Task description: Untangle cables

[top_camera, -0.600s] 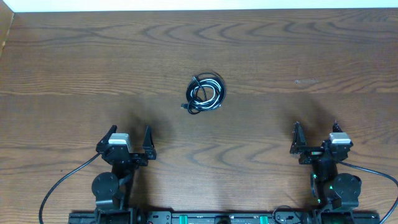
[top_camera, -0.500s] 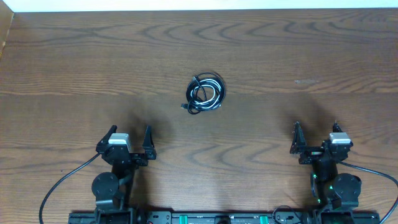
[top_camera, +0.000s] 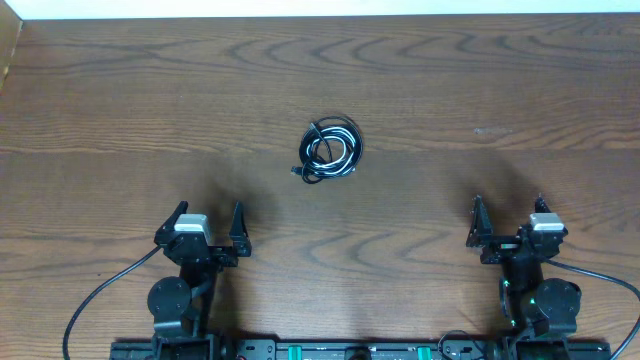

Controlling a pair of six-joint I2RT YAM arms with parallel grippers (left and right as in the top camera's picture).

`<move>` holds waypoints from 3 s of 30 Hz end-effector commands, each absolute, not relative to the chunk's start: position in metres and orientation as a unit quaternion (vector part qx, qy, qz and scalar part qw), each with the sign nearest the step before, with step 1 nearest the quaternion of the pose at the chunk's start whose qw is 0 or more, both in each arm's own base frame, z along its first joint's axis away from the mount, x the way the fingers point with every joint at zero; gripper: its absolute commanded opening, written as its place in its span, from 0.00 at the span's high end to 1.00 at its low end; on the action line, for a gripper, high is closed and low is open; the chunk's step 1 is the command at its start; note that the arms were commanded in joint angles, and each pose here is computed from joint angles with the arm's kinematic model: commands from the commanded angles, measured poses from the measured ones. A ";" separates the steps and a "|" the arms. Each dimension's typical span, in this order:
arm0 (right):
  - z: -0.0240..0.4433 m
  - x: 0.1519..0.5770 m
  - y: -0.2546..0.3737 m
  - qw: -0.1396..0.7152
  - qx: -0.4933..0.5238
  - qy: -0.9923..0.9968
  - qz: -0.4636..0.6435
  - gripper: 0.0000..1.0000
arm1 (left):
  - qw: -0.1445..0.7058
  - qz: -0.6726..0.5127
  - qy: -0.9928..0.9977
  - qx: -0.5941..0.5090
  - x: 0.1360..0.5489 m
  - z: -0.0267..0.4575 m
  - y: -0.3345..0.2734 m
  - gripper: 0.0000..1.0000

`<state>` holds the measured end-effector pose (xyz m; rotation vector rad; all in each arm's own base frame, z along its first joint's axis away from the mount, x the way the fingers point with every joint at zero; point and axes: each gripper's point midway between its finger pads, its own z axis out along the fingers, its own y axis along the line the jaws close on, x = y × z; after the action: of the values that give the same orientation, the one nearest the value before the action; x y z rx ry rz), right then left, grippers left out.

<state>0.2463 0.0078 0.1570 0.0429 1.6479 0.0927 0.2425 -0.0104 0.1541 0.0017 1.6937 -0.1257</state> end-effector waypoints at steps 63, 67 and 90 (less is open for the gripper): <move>0.169 0.240 0.007 0.666 0.016 0.745 0.035 0.01 | 0.616 -0.017 0.787 0.033 0.256 0.179 -0.007 0.02; 0.177 0.235 0.007 0.657 0.016 0.753 0.034 0.01 | 0.590 -0.018 0.807 0.033 0.268 0.190 -0.006 0.02; 0.228 0.269 0.010 0.496 0.007 0.868 0.027 0.01 | 0.446 -0.092 0.889 0.055 0.323 0.242 -0.026 0.02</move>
<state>0.2603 0.0030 0.2148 0.0482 2.0874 0.0305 0.3147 -0.0193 0.2201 0.0977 2.2250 -0.1907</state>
